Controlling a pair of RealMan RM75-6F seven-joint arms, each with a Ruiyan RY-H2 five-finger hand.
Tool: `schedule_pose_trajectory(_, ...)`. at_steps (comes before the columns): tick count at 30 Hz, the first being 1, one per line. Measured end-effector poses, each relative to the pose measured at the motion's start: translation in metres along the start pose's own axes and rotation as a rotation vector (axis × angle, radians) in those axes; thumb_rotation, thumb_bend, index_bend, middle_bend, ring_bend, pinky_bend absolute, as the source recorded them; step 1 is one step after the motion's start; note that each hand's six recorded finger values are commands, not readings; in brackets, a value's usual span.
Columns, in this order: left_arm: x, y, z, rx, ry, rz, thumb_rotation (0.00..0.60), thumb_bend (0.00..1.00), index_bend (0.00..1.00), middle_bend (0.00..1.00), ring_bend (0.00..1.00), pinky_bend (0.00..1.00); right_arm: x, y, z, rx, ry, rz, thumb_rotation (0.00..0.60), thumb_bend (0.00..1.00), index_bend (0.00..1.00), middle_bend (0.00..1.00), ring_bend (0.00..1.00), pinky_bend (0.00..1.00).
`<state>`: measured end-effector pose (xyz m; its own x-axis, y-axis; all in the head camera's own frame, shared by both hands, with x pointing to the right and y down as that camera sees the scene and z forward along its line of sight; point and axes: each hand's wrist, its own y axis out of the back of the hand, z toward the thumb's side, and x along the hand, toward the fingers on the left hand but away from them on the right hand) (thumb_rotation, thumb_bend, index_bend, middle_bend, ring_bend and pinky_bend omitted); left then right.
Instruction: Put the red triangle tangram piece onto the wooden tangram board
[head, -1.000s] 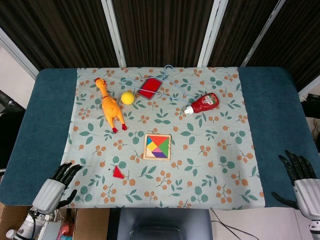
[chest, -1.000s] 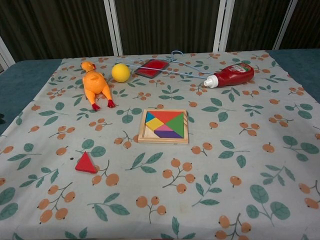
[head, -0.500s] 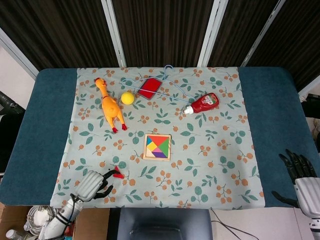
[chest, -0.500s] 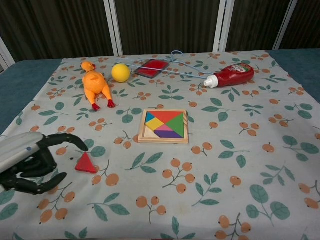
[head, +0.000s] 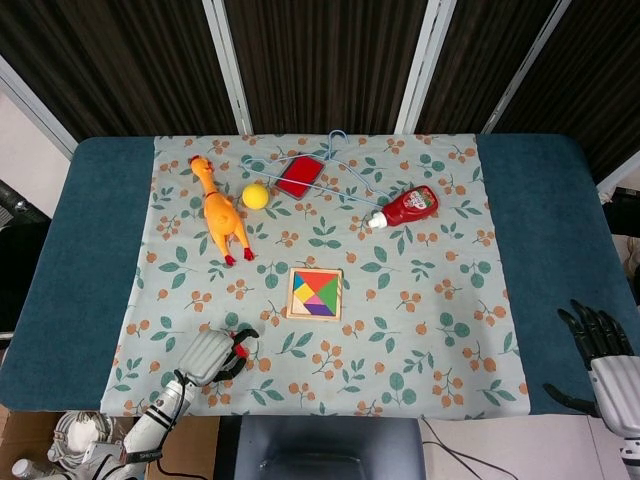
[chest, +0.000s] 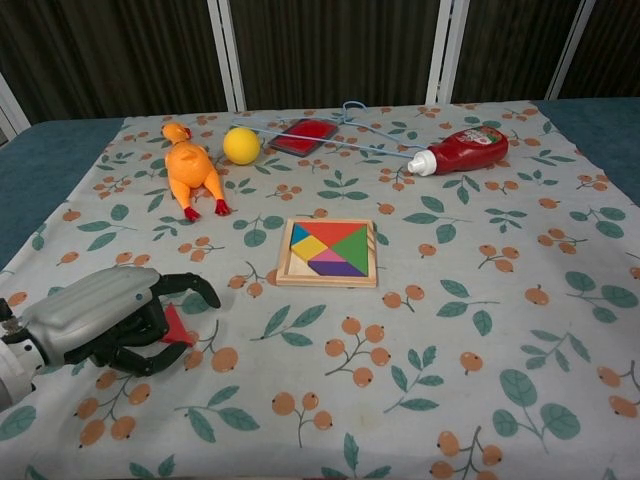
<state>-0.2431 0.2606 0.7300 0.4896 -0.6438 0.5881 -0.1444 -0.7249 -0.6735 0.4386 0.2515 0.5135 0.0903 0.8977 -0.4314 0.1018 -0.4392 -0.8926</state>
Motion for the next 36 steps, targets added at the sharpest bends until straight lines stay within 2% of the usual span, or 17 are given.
schedule_pose_trajectory(5,-0.0008,-0.0035,-0.0036,0.025,0.015,-0.021,0.600,0.43,0.31,1.00,1.00,1.00,0.0005,0.0006,-0.0005,-0.002,0.000,-0.002,0.600,0.20,0.00,0.00,0.00,0.00)
schedule_pose_trajectory(18,-0.0045,0.0014,-0.0096,0.036,0.030,-0.012,0.600,0.43,0.36,1.00,1.00,1.00,0.0004,0.0001,0.0006,0.000,0.002,-0.001,0.600,0.20,0.00,0.00,0.00,0.00)
schedule_pose_trajectory(24,-0.0037,0.0011,-0.0104,0.041,0.026,-0.003,0.600,0.43,0.45,1.00,1.00,1.00,0.0005,0.0000,0.0009,0.000,0.004,-0.001,0.600,0.20,0.00,0.00,0.00,0.00)
schedule_pose_trajectory(29,-0.0022,0.0026,-0.0085,0.047,0.016,0.016,0.600,0.43,0.58,1.00,1.00,1.00,0.0005,-0.0005,0.0016,0.002,0.007,0.002,0.600,0.20,0.00,0.00,0.00,0.00)
schedule_pose_trajectory(36,-0.0003,0.0043,-0.0083,0.043,0.018,0.038,0.600,0.43,0.63,1.00,1.00,1.00,0.0008,-0.0001,0.0015,0.000,0.008,0.002,0.600,0.20,0.00,0.00,0.00,0.00)
